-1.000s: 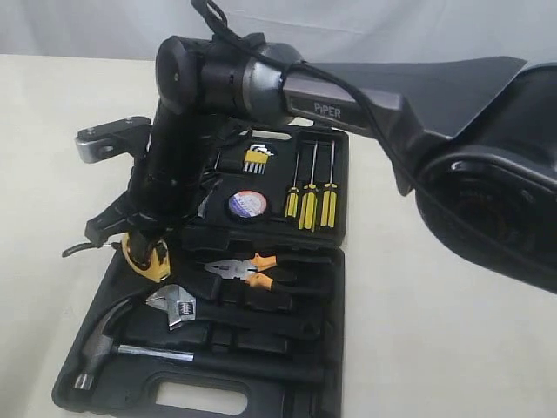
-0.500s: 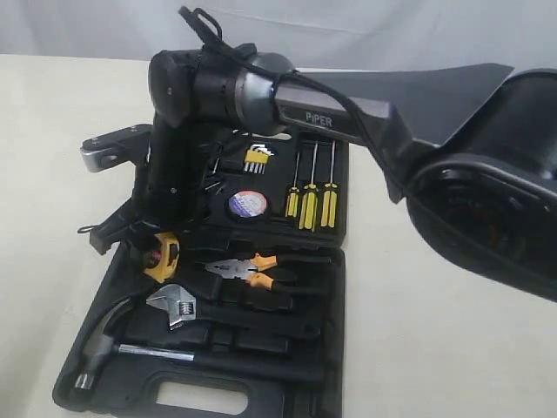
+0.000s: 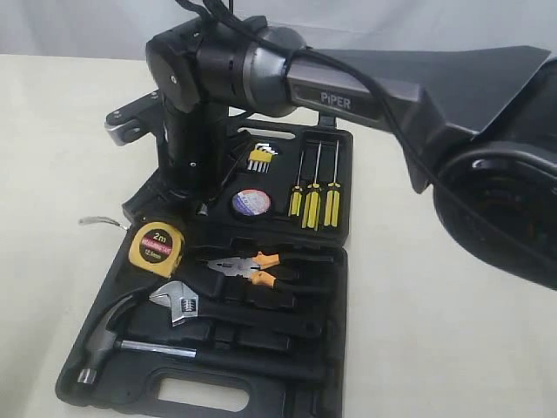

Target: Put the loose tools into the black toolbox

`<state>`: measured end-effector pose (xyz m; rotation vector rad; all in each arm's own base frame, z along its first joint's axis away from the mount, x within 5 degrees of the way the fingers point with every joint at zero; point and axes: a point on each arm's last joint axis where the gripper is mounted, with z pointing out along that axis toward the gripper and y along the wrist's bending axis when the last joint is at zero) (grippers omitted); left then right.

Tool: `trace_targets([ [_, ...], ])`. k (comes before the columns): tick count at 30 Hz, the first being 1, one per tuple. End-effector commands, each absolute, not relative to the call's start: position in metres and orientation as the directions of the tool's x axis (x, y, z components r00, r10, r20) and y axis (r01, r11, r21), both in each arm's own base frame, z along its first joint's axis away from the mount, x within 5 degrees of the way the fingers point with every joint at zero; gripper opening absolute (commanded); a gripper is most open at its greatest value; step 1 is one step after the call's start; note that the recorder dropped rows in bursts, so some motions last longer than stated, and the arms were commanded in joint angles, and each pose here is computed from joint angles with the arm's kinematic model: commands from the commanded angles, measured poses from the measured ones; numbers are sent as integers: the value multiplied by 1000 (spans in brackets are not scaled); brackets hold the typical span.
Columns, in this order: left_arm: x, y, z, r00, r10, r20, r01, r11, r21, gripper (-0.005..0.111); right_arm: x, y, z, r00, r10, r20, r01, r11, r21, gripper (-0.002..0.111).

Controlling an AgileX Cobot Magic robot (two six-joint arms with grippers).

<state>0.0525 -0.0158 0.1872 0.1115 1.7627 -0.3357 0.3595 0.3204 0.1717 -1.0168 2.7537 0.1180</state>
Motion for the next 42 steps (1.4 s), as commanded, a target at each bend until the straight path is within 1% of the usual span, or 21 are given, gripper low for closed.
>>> trace_targets([
  [1,52,-16,189,-225,-113,-968,261,950,-172,0,363,319,177,-737,-627,-254,-647,762,-4,20],
  [4,52,-16,189,-225,-113,-968,261,950,-172,0,365,321,178,-730,-621,-287,-647,762,-3,-1],
  [8,52,-16,189,-225,-113,-968,261,950,-172,0,364,328,179,-719,-616,-322,-652,758,7,-1],
  [15,52,-16,189,-225,-113,-968,261,950,-172,0,349,346,179,-677,-652,-342,-694,720,-1,-1],
  [20,52,-16,189,-225,-113,-968,261,950,-172,0,340,354,171,-667,-677,-310,-711,703,-3,-1],
  [25,52,-16,189,-225,-113,-968,261,950,-172,0,339,356,155,-676,-685,-271,-713,701,5,-1],
  [33,52,-16,189,-225,-113,-968,261,950,-172,0,340,356,154,-669,-688,-281,-716,698,-4,-1],
  [35,52,-16,189,-225,-113,-968,261,950,-172,0,340,355,163,-662,-688,-297,-718,696,-11,-1],
  [40,52,-16,189,-225,-113,-968,261,950,-172,0,338,351,202,-653,-661,-370,-705,708,-22,-1],
  [42,52,-16,189,-225,-113,-968,261,950,-172,0,335,349,213,-656,-653,-380,-704,710,-5,-1],
])
